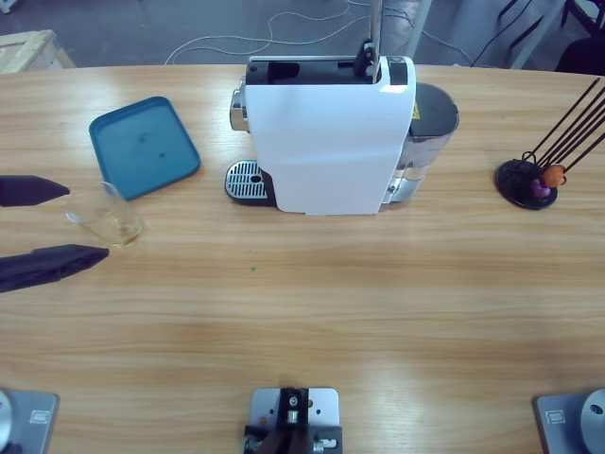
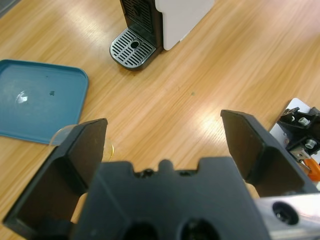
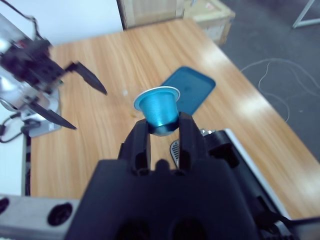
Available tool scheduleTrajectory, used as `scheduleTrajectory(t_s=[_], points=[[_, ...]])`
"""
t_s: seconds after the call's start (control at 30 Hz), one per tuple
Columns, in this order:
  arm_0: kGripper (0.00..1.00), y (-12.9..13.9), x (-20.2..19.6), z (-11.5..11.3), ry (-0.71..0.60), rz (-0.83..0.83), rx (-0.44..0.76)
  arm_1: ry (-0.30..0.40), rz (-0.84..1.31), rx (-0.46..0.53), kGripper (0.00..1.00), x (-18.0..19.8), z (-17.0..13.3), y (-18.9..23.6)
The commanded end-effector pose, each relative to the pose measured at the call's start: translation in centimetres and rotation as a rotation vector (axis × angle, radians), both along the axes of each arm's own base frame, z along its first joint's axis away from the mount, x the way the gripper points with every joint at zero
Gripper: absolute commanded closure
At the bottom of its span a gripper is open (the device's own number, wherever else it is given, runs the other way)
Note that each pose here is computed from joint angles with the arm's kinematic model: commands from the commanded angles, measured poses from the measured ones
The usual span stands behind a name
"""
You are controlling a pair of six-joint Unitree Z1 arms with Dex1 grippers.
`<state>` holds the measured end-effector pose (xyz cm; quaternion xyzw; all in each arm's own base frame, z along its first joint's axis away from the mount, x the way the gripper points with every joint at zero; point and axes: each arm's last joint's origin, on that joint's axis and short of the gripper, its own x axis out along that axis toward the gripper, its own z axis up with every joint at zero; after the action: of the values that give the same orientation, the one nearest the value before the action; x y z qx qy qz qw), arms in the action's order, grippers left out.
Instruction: Pour coffee
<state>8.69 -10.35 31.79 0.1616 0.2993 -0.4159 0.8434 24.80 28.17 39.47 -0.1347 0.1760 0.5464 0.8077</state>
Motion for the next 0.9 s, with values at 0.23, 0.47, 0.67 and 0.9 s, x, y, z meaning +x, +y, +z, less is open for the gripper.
scheduleTrajectory(t_s=[0.23,0.47,0.67,0.9], points=[[0.013,0.2,-0.2,-0.6,0.005,0.016,0.006,-0.077,-0.168,-0.264,1.0,3.0,-5.4,1.7],[0.013,0.1,-0.1,-0.8,0.013,0.016,0.014,-0.069,-0.158,-0.303,1.0,3.4,-6.8,2.2],[0.013,0.1,-0.1,-1.0,0.019,0.015,0.02,-0.059,-0.155,-0.319,1.0,3.9,-7.7,2.6],[0.013,0.1,-0.1,-1.1,0.021,0.015,0.023,-0.063,-0.167,-0.34,1.0,3.9,-8.0,2.6]])
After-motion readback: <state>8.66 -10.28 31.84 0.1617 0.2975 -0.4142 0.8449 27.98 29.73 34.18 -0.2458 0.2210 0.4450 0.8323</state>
